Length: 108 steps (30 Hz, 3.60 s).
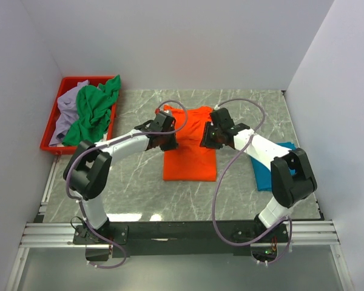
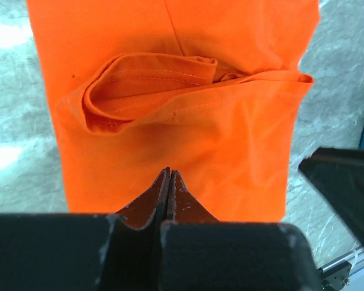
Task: Fold and stack the t-shirts
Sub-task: Fold the tshirt
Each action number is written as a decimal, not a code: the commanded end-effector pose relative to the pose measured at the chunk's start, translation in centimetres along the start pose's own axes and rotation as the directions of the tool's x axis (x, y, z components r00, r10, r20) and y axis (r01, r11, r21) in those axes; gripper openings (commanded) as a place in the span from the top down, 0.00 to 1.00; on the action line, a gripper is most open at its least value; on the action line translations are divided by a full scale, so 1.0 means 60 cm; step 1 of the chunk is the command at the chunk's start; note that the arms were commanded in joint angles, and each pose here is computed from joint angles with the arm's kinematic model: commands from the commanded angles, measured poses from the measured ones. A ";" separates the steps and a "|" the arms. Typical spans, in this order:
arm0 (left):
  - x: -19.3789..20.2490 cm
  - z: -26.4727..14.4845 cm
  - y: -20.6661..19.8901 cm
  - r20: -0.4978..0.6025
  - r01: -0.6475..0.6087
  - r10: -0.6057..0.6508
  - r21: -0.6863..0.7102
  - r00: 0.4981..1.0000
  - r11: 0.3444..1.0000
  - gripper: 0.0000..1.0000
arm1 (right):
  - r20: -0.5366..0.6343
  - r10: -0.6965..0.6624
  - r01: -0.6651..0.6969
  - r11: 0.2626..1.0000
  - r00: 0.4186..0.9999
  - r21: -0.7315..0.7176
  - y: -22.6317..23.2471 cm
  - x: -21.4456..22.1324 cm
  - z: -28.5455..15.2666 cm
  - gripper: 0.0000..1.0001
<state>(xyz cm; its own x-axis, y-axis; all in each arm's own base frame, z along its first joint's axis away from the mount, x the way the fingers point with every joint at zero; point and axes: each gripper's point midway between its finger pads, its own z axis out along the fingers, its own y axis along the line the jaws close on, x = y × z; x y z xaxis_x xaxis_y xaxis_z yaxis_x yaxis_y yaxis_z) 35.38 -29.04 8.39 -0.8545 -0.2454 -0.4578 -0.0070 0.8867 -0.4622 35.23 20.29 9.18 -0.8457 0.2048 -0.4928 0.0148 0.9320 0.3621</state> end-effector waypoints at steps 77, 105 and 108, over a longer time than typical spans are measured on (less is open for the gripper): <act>0.150 -0.074 0.124 0.016 0.206 -0.209 0.096 0.978 0.974 0.50 | 0.095 0.283 -0.270 0.954 0.954 -0.130 -0.071 0.128 -0.078 0.53; 0.194 -0.058 0.139 -0.018 0.180 -0.180 0.005 0.984 0.984 0.73 | -0.003 0.137 -0.136 0.983 0.991 0.120 -0.119 0.215 -0.037 0.58; 0.194 -0.059 0.137 -0.017 0.182 -0.182 0.010 0.983 0.983 0.72 | -0.016 0.127 -0.125 0.985 0.992 0.119 -0.120 0.220 -0.036 0.57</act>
<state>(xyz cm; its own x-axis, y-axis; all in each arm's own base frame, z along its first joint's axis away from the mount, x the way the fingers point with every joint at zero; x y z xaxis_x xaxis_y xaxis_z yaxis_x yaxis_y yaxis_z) 23.91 -23.46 2.43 -0.8470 -0.3935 -0.3573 -0.1438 0.8168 -0.5587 23.34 16.07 1.78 -0.8397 0.3412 -0.4225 0.1986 0.9170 0.3459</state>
